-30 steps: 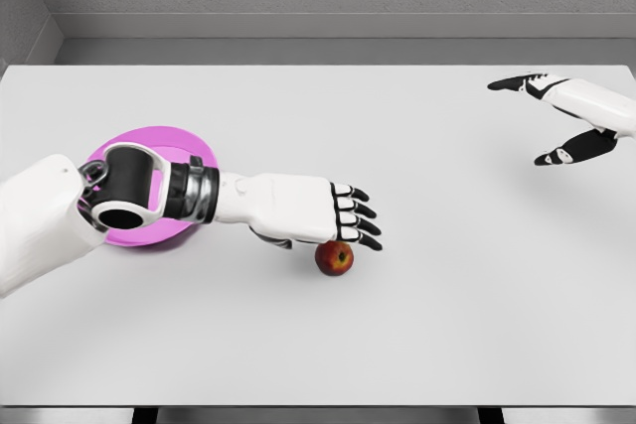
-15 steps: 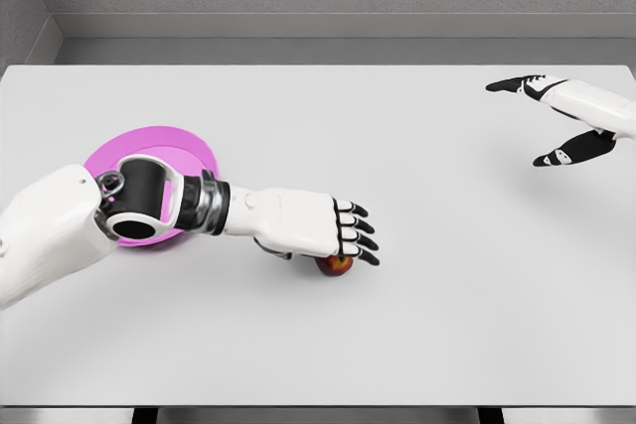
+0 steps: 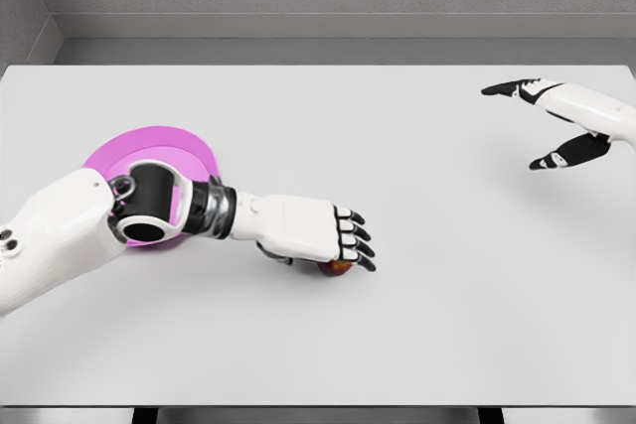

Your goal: Put the apple on the plate with both arms

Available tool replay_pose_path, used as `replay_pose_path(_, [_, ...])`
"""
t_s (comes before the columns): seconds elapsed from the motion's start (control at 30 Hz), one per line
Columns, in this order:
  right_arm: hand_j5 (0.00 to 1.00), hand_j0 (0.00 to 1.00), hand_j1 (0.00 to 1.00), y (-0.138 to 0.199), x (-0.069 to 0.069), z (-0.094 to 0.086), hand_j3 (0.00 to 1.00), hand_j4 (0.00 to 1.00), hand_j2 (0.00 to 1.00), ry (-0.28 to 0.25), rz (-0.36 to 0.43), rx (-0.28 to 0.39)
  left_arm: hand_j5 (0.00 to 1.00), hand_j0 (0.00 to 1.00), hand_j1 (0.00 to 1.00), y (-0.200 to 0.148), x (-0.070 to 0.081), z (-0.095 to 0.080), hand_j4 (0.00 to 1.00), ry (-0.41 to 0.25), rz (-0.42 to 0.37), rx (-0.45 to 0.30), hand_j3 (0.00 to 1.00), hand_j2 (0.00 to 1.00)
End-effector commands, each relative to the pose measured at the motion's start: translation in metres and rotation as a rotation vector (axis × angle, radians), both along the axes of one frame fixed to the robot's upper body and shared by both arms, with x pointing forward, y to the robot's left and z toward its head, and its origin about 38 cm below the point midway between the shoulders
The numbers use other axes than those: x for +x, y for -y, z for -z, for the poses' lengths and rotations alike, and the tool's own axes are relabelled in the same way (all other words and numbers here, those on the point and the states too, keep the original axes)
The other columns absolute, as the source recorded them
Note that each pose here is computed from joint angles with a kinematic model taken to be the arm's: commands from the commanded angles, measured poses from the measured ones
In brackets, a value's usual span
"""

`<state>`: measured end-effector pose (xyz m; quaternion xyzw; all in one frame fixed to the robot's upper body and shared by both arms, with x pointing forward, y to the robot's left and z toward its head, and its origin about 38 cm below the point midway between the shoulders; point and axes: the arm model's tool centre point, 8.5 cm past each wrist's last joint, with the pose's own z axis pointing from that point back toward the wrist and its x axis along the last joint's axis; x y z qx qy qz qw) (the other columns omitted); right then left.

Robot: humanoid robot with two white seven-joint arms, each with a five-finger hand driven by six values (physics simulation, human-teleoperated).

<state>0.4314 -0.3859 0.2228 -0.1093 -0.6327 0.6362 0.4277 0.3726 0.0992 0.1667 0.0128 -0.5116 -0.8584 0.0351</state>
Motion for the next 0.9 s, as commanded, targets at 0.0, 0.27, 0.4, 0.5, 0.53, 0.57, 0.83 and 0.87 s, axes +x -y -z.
replay_pose_path(0.0, [1.00,1.00,1.00,-0.0003,0.0000,0.0002,1.00,1.00,1.00,-0.003,0.000,0.006,0.93,0.93,0.93,0.0047,-0.0027,0.0031,0.93,-0.012,0.010,-0.001,0.93,0.93])
replay_pose_path(0.27, [1.00,1.00,1.00,0.0002,-0.0001,-0.0001,1.00,1.00,1.00,-0.003,0.001,0.005,0.92,0.92,0.92,0.0040,-0.0025,0.0031,0.92,-0.012,0.008,0.000,0.92,0.92])
replay_pose_path(0.4, [1.00,1.00,1.00,-0.0004,0.0003,-0.0005,1.00,1.00,1.00,-0.002,0.000,0.006,0.92,0.92,0.92,0.0047,-0.0025,0.0032,0.92,-0.008,0.011,0.002,0.92,0.92])
replay_pose_path(0.5, [1.00,1.00,1.00,-0.0003,0.0000,0.0002,1.00,1.00,1.00,-0.003,0.000,0.006,0.87,0.87,0.87,0.0044,-0.0021,0.0039,0.87,0.003,0.011,0.011,0.87,0.87])
replay_pose_path(0.53, [1.00,1.00,1.00,-0.0003,0.0000,0.0002,1.00,1.00,1.00,-0.003,0.000,0.006,0.87,0.87,0.87,0.0044,-0.0021,0.0039,0.87,0.003,0.011,0.011,0.87,0.87])
replay_pose_path(0.57, [1.00,1.00,1.00,-0.0003,0.0000,0.0002,1.00,1.00,1.00,-0.003,0.000,0.006,0.87,0.87,0.87,0.0044,-0.0021,0.0039,0.87,0.003,0.011,0.011,0.87,0.87])
replay_pose_path(0.83, [1.00,1.00,1.00,-0.0003,0.0004,-0.0017,1.00,1.00,1.00,0.001,0.000,0.005,0.87,0.87,0.87,0.0041,-0.0018,0.0043,0.87,0.004,0.010,0.013,0.87,0.87])
replay_pose_path(0.87, [1.00,1.00,1.00,0.0001,0.0004,-0.0014,1.00,1.00,1.00,0.000,0.001,0.005,0.87,0.87,0.87,0.0040,-0.0017,0.0044,0.87,0.006,0.010,0.015,0.87,0.87])
